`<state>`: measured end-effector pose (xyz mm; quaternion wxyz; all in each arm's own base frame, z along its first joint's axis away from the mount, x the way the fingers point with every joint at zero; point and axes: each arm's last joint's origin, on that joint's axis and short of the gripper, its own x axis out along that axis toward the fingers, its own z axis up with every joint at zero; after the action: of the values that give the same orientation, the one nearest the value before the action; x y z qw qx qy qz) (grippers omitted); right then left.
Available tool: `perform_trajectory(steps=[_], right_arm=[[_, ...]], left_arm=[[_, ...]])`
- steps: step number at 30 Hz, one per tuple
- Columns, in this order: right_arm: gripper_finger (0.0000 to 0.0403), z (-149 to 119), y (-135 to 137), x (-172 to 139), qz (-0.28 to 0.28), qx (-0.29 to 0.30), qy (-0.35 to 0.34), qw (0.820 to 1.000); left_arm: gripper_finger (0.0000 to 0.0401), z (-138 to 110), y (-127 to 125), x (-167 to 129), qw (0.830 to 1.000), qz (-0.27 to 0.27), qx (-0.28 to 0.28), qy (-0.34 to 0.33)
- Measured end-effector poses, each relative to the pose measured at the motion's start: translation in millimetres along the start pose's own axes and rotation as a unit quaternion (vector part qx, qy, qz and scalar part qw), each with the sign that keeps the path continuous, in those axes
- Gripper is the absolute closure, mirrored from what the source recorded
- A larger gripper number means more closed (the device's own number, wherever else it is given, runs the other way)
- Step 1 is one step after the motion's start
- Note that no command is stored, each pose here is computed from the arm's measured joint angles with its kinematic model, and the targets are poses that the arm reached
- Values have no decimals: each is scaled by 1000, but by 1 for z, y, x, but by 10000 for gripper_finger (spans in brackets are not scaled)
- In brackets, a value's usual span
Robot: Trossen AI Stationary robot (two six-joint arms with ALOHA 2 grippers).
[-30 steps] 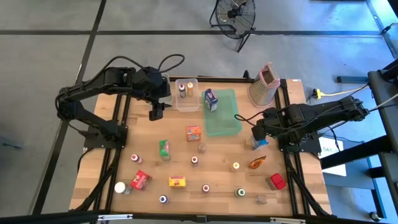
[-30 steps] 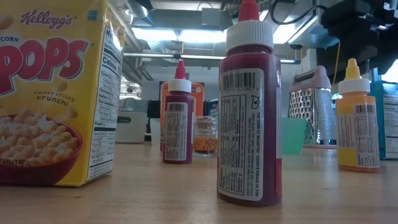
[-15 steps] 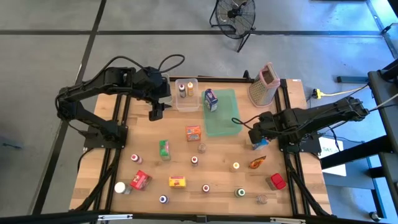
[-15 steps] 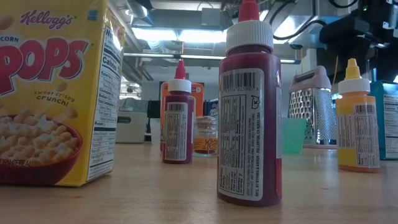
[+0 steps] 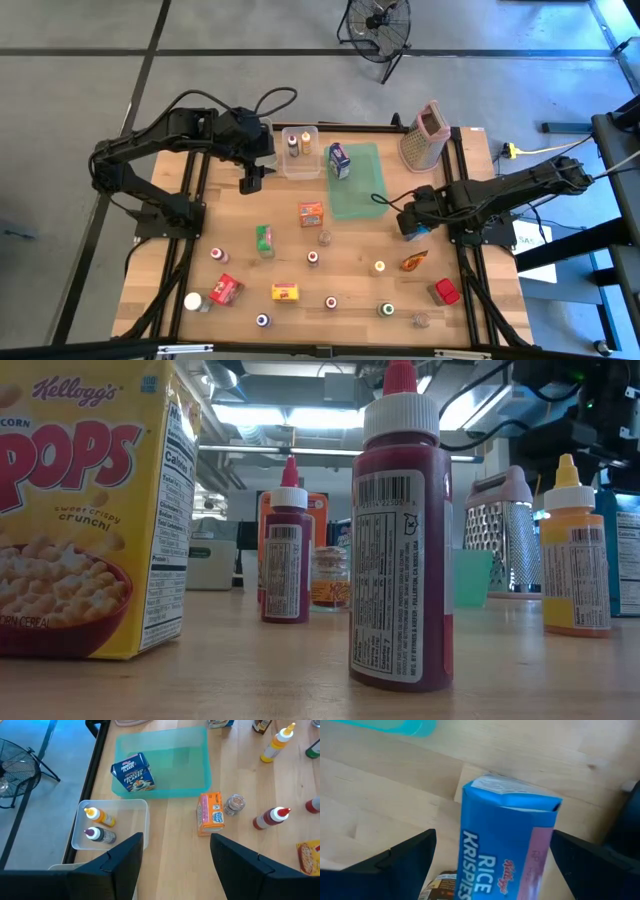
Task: Pick & Place Kitchen Items
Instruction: Put the light blue cereal box into the blue bin
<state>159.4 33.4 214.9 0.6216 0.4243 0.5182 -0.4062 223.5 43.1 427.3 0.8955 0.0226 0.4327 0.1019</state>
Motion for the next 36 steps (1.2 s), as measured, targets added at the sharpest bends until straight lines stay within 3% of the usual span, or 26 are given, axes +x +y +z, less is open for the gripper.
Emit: perform_trajectory(steps=[12, 31, 36], right_arm=[[39, 0, 0, 0, 0, -18, 0, 1000], [202, -1, 0, 0, 0, -19, 15, 1000], [241, -2, -1, -3, -6, -14, 46, 999]], left_arm=[[175, 0, 0, 0, 1000, 0, -1, 0], [175, 0, 0, 0, 1000, 0, -26, 0], [175, 0, 0, 0, 1000, 0, -27, 1]])
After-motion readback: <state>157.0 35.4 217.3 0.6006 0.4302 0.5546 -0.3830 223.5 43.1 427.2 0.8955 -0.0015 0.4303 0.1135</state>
